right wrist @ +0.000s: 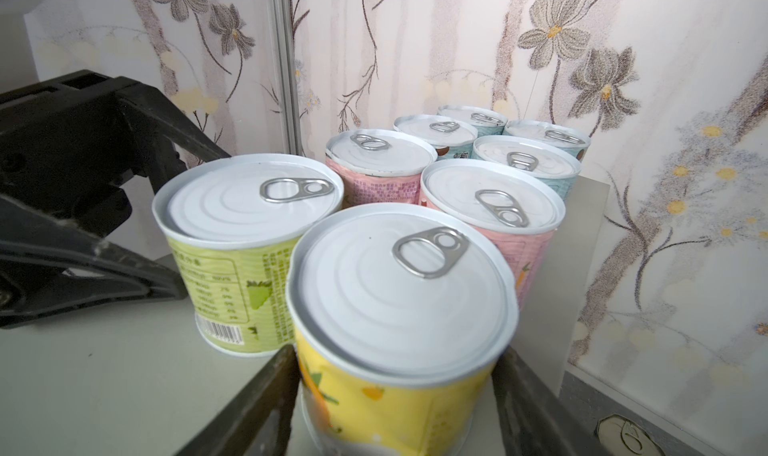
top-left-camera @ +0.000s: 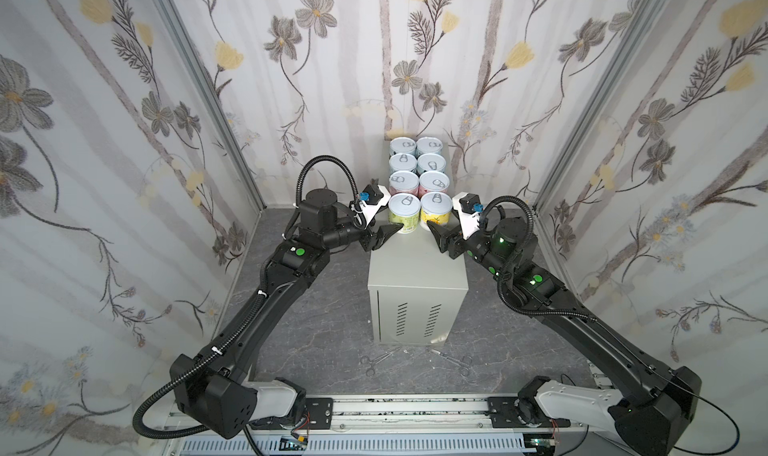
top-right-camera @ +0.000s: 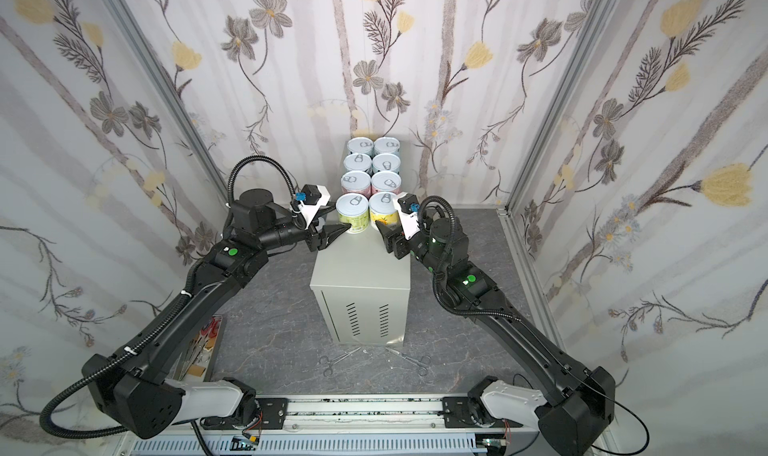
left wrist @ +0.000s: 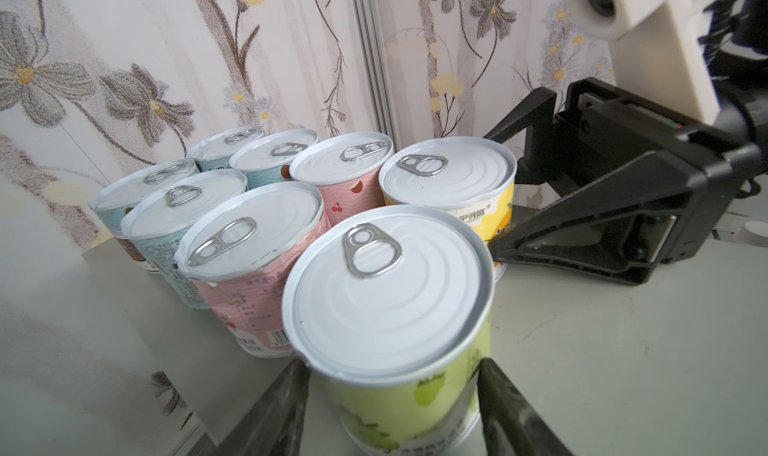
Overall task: Place and organize the canned foods onto the counter
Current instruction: 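Push the cans together with both grippers from opposite sides, then open both grippers and lower them toward the floor cans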
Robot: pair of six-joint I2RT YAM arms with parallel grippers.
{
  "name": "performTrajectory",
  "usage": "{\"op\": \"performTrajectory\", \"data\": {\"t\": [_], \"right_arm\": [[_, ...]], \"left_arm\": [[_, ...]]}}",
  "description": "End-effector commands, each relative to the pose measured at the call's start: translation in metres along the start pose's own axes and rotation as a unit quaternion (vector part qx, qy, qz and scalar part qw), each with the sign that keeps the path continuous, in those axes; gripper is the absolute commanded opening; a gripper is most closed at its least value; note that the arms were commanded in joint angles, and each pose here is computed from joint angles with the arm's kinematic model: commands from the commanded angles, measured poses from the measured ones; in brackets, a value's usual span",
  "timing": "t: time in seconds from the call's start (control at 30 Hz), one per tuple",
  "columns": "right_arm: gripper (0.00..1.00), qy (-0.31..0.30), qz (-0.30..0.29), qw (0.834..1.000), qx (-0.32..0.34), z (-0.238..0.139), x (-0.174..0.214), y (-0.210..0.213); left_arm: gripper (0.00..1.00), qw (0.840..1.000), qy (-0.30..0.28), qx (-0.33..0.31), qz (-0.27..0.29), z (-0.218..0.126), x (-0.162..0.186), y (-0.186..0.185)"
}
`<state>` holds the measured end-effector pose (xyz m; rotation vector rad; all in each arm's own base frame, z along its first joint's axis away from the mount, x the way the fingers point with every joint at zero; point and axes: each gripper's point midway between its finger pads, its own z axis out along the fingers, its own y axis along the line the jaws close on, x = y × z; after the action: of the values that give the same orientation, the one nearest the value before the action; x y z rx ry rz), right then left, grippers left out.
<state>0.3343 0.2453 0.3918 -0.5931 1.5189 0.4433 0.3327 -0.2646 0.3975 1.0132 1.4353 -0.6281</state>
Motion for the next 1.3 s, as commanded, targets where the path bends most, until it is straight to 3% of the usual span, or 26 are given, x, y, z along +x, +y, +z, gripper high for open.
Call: {"op": "performTrajectory", "data": {"t": [0.0,0.2,0.4,0.7,1.17,1.27], "right_arm": [[0.73,0.011,-0.008,1.0,0.004,0.001,0.006,-0.001],[0.75,0.011,-0.009,1.0,0.004,0.0,0.006,-0.002],[0.89,0.0,-0.009,1.0,-0.002,-0.007,0.001,0.001],[0.98,-0.033,-0.008,0.999,-0.028,-0.028,-0.025,0.007],[1.0,-0.07,-0.001,0.997,0.019,-0.041,-0.045,-0.017],[1.0,-0.08,0.01,0.995,0.056,-0.049,-0.051,-0.039]], "left_arm": [[0.64,1.0,-0.01,-0.008,0.008,0.001,-0.004,0.004],[0.64,1.0,-0.01,-0.009,0.008,0.001,-0.004,0.005],[0.64,1.0,-0.01,-0.014,0.009,0.0,-0.005,0.006],[0.65,1.0,-0.014,-0.013,0.012,-0.003,-0.008,0.004],[0.69,0.999,-0.01,-0.038,0.013,-0.019,-0.005,0.007],[0.7,0.998,-0.041,-0.057,0.012,-0.042,-0.026,0.016]]}}
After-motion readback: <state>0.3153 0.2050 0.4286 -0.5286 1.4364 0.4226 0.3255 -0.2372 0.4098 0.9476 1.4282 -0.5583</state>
